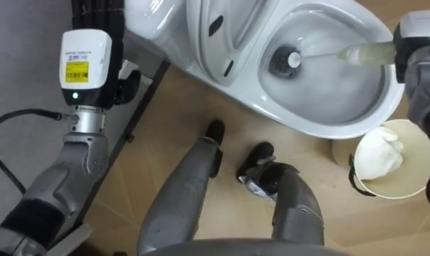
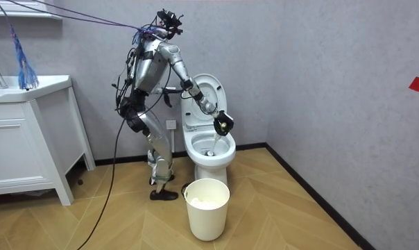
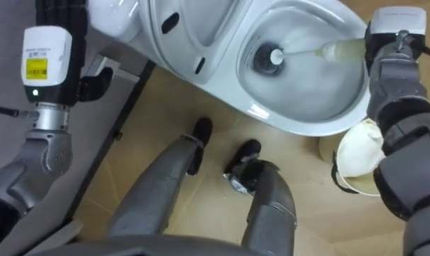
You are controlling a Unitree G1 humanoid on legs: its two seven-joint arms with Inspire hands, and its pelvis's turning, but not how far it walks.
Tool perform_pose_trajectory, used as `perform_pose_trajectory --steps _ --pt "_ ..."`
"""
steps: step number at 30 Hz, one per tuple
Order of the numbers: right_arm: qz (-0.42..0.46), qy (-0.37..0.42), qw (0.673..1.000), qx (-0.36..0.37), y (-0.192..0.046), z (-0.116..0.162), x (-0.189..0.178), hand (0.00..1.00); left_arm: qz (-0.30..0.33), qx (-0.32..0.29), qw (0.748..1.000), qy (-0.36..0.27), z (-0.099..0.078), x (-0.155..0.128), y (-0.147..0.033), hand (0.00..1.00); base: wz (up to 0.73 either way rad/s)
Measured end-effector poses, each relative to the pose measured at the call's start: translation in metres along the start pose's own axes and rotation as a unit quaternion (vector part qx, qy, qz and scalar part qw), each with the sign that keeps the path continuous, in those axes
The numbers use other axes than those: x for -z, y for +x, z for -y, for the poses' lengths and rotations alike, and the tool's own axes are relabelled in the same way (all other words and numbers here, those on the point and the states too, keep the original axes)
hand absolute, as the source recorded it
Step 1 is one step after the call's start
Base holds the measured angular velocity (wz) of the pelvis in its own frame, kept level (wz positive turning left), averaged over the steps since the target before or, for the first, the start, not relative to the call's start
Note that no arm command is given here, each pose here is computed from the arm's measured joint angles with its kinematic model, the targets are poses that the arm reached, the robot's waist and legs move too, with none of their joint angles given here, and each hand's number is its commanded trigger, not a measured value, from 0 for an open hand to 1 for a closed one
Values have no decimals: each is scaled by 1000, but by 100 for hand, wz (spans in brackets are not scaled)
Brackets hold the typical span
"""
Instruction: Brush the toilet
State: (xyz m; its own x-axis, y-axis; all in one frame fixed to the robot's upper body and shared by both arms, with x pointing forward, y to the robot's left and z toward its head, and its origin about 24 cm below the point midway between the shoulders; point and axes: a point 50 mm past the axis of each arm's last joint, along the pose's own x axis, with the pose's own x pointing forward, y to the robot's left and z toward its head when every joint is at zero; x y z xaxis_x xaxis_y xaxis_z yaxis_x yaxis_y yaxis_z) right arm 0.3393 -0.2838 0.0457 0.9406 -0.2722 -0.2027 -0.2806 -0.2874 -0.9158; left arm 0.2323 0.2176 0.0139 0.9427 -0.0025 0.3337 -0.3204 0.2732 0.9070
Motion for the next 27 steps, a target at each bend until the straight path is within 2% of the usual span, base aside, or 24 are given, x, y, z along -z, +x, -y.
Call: perform_pose_trajectory --steps 4,11,21,23,27 --pt "49 -48 997 31 -17 -1 -25 100 -21 14 1000 3 3 5 -8 0 -6" --pt "56 -78 995 5 -57 -28 -37 100 -95 59 993 -21 12 17 -36 0 -3" --pt "67 -60 996 -7 -73 -21 -47 100 -129 39 989 -57 11 18 -34 0 0" --pt "73 -64 995 -4 -82 -22 -49 100 -136 39 988 -59 12 20 -41 0 8" --pt "76 -61 995 -4 -91 -20 -49 100 -133 37 988 -63 11 19 -42 0 4"
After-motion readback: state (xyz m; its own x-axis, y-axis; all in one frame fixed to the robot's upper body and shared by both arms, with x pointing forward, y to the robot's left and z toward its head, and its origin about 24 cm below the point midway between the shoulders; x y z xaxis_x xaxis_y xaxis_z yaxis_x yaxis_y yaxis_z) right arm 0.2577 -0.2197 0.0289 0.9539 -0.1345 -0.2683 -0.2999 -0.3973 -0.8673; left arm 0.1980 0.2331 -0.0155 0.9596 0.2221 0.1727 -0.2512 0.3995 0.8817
